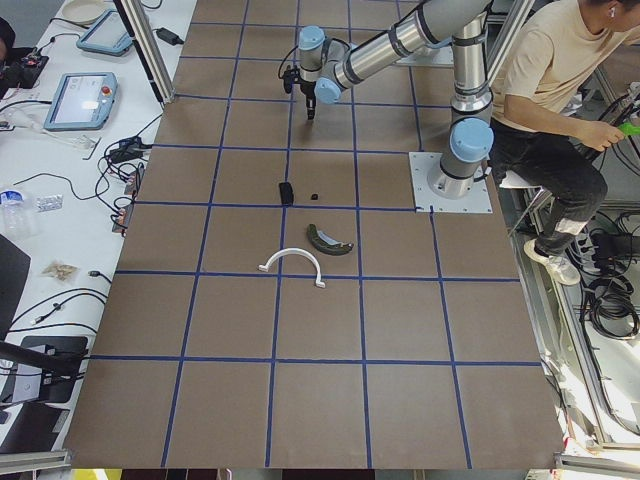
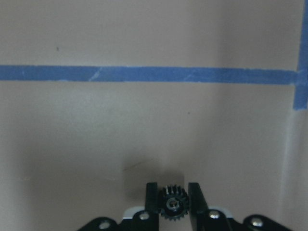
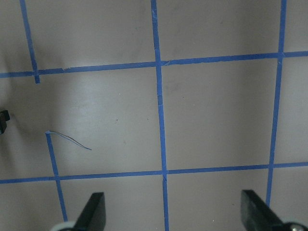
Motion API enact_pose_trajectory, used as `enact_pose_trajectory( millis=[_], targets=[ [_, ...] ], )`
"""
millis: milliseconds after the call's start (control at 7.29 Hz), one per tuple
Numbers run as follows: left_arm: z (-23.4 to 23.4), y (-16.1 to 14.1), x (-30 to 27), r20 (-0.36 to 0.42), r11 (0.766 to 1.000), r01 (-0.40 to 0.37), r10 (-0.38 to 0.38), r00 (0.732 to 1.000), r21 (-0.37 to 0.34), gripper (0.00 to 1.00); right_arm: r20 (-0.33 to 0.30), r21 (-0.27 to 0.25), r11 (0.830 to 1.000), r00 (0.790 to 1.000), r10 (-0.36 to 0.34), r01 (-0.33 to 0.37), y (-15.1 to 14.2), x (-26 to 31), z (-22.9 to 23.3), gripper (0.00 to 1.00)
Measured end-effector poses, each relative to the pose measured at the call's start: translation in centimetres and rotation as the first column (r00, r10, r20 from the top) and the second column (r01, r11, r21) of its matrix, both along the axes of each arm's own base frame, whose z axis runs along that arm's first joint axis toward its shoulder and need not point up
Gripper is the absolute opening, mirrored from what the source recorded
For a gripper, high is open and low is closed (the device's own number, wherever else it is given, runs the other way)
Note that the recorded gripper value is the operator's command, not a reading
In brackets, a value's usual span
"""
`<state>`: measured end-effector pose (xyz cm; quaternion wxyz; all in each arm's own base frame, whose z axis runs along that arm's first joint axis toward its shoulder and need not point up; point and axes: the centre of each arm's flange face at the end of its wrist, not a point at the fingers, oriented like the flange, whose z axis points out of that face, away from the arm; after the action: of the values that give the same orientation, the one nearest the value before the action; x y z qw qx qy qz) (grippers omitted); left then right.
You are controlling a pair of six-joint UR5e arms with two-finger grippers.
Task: Place bearing gear from tray to pile
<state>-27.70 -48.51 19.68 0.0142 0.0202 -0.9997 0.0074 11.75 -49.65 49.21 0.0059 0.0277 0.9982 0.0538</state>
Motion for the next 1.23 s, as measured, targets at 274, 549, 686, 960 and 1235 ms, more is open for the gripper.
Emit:
enact_pose_trajectory(
  millis=[274, 549, 686, 960, 1235],
  targets=[
    [3.7, -2.3, 3.5, 0.029, 0.993, 0.089, -0.091, 0.995, 0.076, 0.00, -0.002, -0.005, 1.000, 1.000, 0.003, -0.003, 0.0, 0.0, 0.1, 1.00],
    [6.0, -4.3, 15.8, 0.091, 0.977, 0.150, -0.165, 0.982, 0.154, 0.00, -0.008, -0.014, 1.000, 1.000, 0.004, -0.004, 0.4, 0.0, 0.5, 1.00],
    [6.3, -4.8, 24.3, 0.092, 0.977, 0.124, -0.141, 0.986, 0.175, 0.00, -0.010, -0.016, 1.000, 1.000, 0.004, -0.004, 0.5, -0.1, 0.7, 1.00],
    [5.5, -3.7, 38.5, 0.051, 0.970, 0.143, -0.155, 0.987, 0.197, 0.00, -0.010, -0.018, 1.000, 1.000, 0.008, -0.008, 0.6, -0.1, 0.6, 1.00],
    [4.9, -2.8, 42.6, 0.036, 0.970, 0.154, -0.163, 0.986, 0.188, 0.00, -0.009, -0.018, 1.000, 1.000, 0.015, -0.015, 0.5, -0.1, 0.5, 1.00]
  ],
)
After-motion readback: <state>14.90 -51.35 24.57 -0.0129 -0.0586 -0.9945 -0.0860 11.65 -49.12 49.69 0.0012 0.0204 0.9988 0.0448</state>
